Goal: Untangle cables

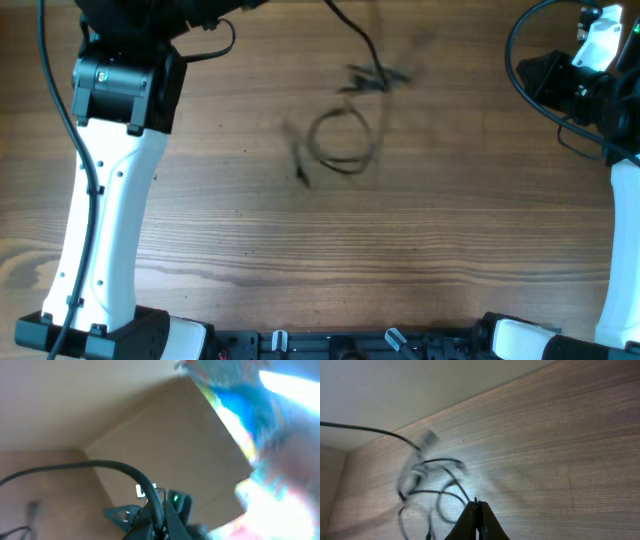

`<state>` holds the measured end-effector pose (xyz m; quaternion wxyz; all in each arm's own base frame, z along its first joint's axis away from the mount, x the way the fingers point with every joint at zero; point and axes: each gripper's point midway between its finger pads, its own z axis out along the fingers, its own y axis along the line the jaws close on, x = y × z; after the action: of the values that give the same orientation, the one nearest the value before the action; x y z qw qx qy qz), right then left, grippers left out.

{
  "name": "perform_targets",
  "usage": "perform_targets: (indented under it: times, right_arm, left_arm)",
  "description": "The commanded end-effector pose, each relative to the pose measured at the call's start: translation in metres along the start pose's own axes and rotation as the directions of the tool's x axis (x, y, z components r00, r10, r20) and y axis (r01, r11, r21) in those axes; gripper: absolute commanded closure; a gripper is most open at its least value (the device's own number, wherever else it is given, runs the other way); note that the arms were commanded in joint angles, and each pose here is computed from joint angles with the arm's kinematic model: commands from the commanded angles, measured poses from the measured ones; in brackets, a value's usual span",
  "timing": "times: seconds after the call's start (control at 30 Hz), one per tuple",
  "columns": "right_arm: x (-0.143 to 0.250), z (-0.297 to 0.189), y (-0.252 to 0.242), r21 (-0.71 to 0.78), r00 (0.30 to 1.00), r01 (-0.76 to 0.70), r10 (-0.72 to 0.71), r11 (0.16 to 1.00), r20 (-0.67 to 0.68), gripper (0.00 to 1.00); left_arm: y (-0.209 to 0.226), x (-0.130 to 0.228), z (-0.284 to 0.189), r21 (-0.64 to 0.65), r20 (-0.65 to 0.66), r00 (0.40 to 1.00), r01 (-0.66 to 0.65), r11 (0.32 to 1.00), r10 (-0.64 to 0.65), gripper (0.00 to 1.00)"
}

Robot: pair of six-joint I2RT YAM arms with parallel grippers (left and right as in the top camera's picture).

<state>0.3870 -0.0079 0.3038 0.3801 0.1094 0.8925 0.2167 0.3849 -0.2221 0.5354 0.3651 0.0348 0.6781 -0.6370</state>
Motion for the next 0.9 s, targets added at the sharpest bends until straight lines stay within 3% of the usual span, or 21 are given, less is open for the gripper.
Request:
perform_targets:
  times: [0.0,0.03,0.1,0.2,0.27,0.37,0.43,0.53,0.6,0.7,0.8,0.87]
  right_arm:
    - [0.007,0.008,0.015,-0.055,0.997,0.065,-0.067,0.996,-0.030,0.96]
    - [0.010,0.010,0.021,-0.080,0.994,0.095,-0.098,0.992,-0.038,0.96]
    - [0.018,0.015,0.040,-0.163,0.980,0.181,-0.192,0.970,-0.055,0.96]
    - [0.032,0.020,0.069,-0.280,0.947,0.288,-0.316,0.916,-0.059,0.96]
    - [0.043,0.022,0.093,-0.375,0.912,0.364,-0.409,0.852,-0.043,0.89]
    - [0.062,0.021,0.128,-0.510,0.860,0.437,-0.510,0.741,-0.004,0.67]
    - [0.071,0.020,0.147,-0.577,0.842,0.450,-0.539,0.682,0.018,0.60]
    - [0.085,0.017,0.177,-0.670,0.812,0.466,-0.580,0.577,0.065,0.21]
    - [0.094,0.023,0.194,-0.697,0.792,0.482,-0.605,0.531,0.087,0.07]
    - [0.099,0.040,0.209,-0.709,0.786,0.484,-0.612,0.513,0.094,0.06]
    - [0.095,0.071,0.209,-0.659,0.804,0.479,-0.591,0.580,0.065,0.07]
    - [0.096,0.089,0.207,-0.638,0.816,0.464,-0.578,0.615,0.036,0.37]
  left_arm:
    - [0.035,-0.020,-0.008,-0.100,0.216,0.872,0.468,0.878,-0.440,0.96]
    - [0.045,-0.021,-0.010,-0.112,0.258,0.826,0.542,0.833,-0.502,0.96]
    - [0.058,-0.020,-0.013,-0.137,0.302,0.788,0.593,0.793,-0.537,0.96]
    - [0.060,-0.021,-0.014,-0.143,0.314,0.783,0.598,0.789,-0.537,0.96]
    - [0.060,-0.021,-0.014,-0.139,0.316,0.777,0.606,0.784,-0.545,0.96]
    - [0.060,-0.021,-0.014,-0.120,0.323,0.739,0.652,0.749,-0.591,0.96]
    - [0.060,-0.021,-0.014,-0.110,0.327,0.718,0.674,0.730,-0.614,0.96]
    - [0.060,-0.021,-0.014,-0.108,0.328,0.714,0.679,0.726,-0.619,0.96]
    - [0.060,-0.020,-0.014,-0.107,0.327,0.713,0.680,0.726,-0.620,0.96]
    - [0.059,-0.019,-0.013,-0.109,0.315,0.715,0.680,0.725,-0.624,0.96]
    - [0.057,-0.015,-0.012,-0.111,0.291,0.719,0.680,0.725,-0.631,0.96]
    - [0.057,-0.015,-0.012,-0.113,0.288,0.720,0.680,0.724,-0.631,0.96]
